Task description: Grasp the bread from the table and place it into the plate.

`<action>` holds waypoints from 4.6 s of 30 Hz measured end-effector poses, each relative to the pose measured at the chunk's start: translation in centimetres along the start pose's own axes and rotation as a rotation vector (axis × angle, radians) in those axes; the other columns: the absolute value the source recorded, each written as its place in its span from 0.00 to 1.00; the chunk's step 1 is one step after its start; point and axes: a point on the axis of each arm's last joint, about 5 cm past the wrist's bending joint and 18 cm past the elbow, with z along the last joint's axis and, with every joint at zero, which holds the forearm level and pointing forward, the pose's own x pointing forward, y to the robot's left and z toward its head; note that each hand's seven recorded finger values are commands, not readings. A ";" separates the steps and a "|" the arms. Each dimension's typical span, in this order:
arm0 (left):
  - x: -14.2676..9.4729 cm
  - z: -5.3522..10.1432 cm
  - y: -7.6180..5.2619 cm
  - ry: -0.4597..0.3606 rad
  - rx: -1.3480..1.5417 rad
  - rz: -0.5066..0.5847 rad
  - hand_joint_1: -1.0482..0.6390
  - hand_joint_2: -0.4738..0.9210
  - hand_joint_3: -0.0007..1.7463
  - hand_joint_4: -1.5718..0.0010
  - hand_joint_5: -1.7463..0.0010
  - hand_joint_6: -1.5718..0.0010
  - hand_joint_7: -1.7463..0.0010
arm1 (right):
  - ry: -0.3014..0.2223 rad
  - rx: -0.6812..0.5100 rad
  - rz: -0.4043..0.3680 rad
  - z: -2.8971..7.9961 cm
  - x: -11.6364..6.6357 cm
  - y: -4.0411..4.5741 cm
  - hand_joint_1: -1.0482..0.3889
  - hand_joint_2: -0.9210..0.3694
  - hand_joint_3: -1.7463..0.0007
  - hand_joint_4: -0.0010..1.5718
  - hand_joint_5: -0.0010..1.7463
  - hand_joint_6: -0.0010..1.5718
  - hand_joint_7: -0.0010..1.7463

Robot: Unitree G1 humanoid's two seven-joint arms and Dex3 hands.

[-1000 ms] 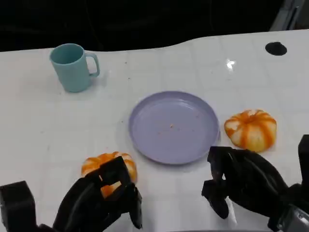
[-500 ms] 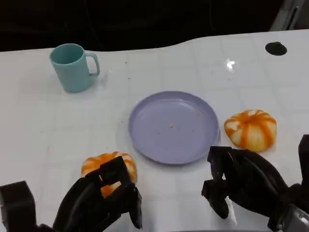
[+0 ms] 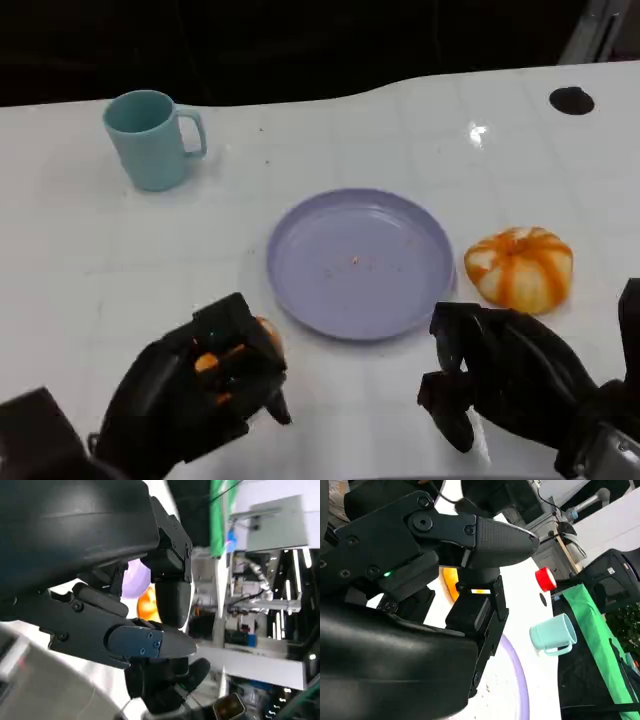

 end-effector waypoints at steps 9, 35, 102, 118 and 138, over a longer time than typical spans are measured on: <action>0.0 2.2 0.6 -0.012 0.410 0.018 0.22 1.00 0.04 0.87 0.46 0.76 0.88 | 0.000 0.000 0.001 0.0 0.0 0.02 0.07 0.18 0.57 0.81 0.93 0.68 0.90; 4.2 3.8 0.9 0.443 1.442 -0.164 0.14 1.00 0.02 0.86 0.80 0.82 0.99 | -0.001 0.000 0.008 0.0 0.0 0.07 0.06 0.16 0.60 0.81 0.93 0.70 0.88; 5.0 2.7 2.8 0.086 1.443 0.199 0.50 0.66 0.65 0.45 0.00 0.58 0.01 | 0.000 0.009 -0.004 0.3 -0.2 0.40 0.07 0.18 0.59 0.81 0.93 0.69 0.89; 13.2 2.0 0.5 -0.089 1.292 0.006 0.48 0.58 0.73 0.39 0.00 0.53 0.06 | 0.017 0.014 0.004 -0.1 -0.3 0.26 0.06 0.21 0.54 0.81 0.94 0.69 0.89; 17.0 -1.3 -2.8 0.076 1.244 -0.194 0.40 0.90 0.28 0.61 0.27 0.51 0.75 | 0.018 0.016 0.009 -0.2 -0.6 0.25 0.07 0.21 0.53 0.82 0.93 0.70 0.88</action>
